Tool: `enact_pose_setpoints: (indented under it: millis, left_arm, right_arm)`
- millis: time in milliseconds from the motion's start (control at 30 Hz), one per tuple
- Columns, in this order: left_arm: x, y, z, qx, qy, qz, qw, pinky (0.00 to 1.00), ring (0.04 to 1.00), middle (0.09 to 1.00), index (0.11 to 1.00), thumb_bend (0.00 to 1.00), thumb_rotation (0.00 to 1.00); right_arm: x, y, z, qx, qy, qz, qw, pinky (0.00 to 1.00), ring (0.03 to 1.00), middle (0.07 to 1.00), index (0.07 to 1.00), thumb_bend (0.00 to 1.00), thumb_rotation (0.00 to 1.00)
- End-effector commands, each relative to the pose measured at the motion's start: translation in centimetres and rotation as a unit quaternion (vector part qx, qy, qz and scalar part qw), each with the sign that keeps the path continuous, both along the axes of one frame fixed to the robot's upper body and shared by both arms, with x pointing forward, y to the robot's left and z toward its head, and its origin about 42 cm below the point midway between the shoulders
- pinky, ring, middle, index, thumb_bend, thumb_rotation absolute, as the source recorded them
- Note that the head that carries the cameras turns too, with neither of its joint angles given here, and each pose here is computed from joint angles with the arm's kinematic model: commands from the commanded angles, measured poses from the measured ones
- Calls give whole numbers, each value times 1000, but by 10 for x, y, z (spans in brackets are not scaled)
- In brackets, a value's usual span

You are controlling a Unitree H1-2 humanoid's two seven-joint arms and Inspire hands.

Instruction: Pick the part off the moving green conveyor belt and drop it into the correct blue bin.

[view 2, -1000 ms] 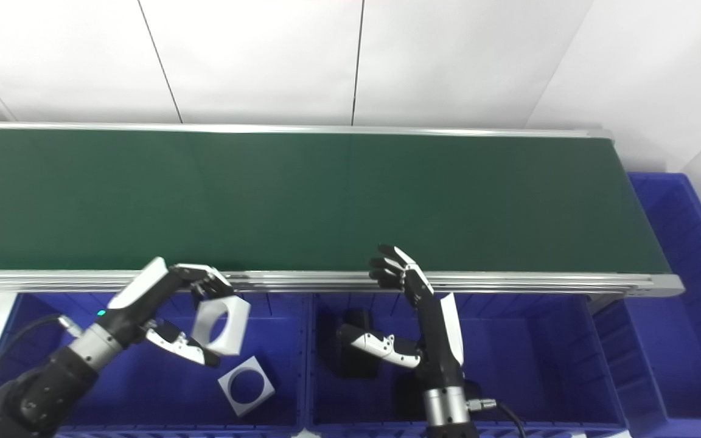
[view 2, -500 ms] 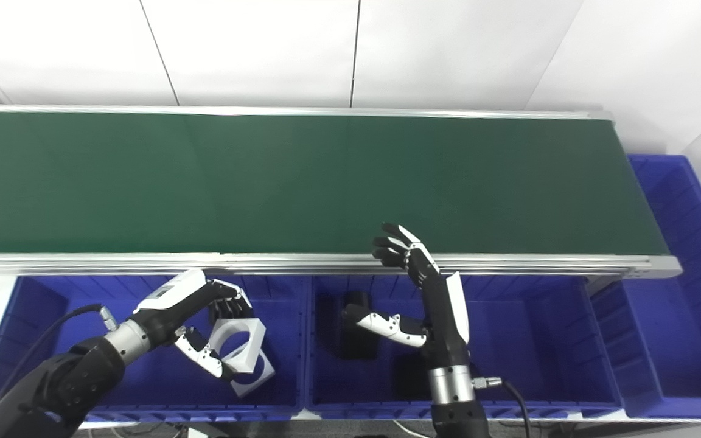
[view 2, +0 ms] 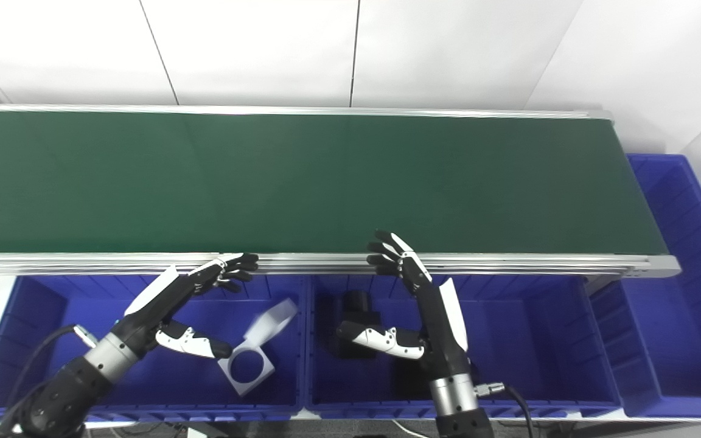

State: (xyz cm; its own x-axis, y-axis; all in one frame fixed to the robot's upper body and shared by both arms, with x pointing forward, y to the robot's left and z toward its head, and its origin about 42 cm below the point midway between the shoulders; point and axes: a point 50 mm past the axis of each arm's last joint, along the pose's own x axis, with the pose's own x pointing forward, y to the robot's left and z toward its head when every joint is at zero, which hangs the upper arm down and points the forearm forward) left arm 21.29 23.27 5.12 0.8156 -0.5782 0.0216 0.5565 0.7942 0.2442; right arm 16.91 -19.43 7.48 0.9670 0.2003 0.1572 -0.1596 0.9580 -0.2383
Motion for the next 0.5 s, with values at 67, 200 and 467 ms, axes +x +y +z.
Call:
enact_pose_setpoints:
  millis: [67, 200, 467]
  left_arm:
    - [-2, -2, 9, -65, -23, 33, 997, 781, 829, 856, 872, 1000, 466]
    - [-7, -3, 7, -84, -22, 67, 994, 780, 823, 859, 892, 993, 471]
    - [-15, -6, 4, -110, -18, 106, 988, 774, 810, 854, 891, 961, 436]
  right_arm:
    - [0, -1, 9, -3, -11, 5, 1000, 729, 765, 810, 900, 854, 400]
    - [-2, -1, 7, -6, -3, 5, 1000, 731, 770, 814, 902, 859, 394]
    - [-4, -3, 6, -8, 4, 4, 1000, 728, 769, 816, 902, 846, 386]
